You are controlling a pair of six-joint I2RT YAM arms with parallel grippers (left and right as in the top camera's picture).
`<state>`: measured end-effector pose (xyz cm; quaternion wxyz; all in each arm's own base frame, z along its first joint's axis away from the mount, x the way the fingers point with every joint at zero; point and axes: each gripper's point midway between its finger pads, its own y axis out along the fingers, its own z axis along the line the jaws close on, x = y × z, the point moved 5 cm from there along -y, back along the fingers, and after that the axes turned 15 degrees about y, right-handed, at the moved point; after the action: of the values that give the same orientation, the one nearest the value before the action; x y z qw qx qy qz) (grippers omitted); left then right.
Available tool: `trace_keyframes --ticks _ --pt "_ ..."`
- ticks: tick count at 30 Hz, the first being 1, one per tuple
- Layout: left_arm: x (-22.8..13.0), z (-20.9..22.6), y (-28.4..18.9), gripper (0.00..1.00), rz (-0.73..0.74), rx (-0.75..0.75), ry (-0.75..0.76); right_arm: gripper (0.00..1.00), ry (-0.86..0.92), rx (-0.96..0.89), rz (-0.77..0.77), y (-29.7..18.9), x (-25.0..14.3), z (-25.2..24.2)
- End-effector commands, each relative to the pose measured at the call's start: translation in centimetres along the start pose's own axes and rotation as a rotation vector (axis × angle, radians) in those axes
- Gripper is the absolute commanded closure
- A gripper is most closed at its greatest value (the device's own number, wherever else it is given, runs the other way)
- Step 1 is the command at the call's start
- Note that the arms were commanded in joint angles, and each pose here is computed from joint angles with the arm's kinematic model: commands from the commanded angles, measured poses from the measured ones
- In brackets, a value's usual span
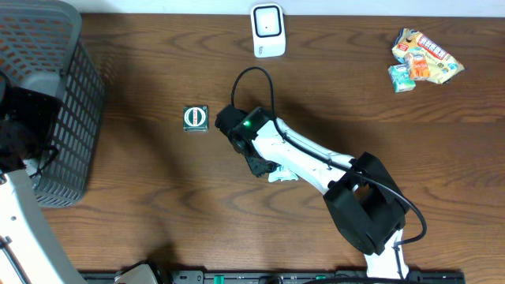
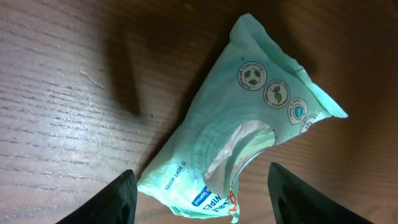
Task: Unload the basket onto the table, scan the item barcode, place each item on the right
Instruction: 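Lift the green pack and hold it under the white scanner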
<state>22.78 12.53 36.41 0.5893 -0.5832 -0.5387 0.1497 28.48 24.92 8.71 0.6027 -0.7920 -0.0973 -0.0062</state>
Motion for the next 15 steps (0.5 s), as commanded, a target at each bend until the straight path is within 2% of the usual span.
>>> trace_keyframes --ticks 1,15 --pt "0.1 0.1 -0.1 0.03 -0.004 0.007 -0.005 0.39 0.003 -0.001 -0.041 -1.0 0.6 0.0" --pt "0.1 0.1 -0.1 0.02 -0.004 0.007 -0.005 0.39 -0.001 -0.028 -0.032 2.9 -1.1 -0.2"
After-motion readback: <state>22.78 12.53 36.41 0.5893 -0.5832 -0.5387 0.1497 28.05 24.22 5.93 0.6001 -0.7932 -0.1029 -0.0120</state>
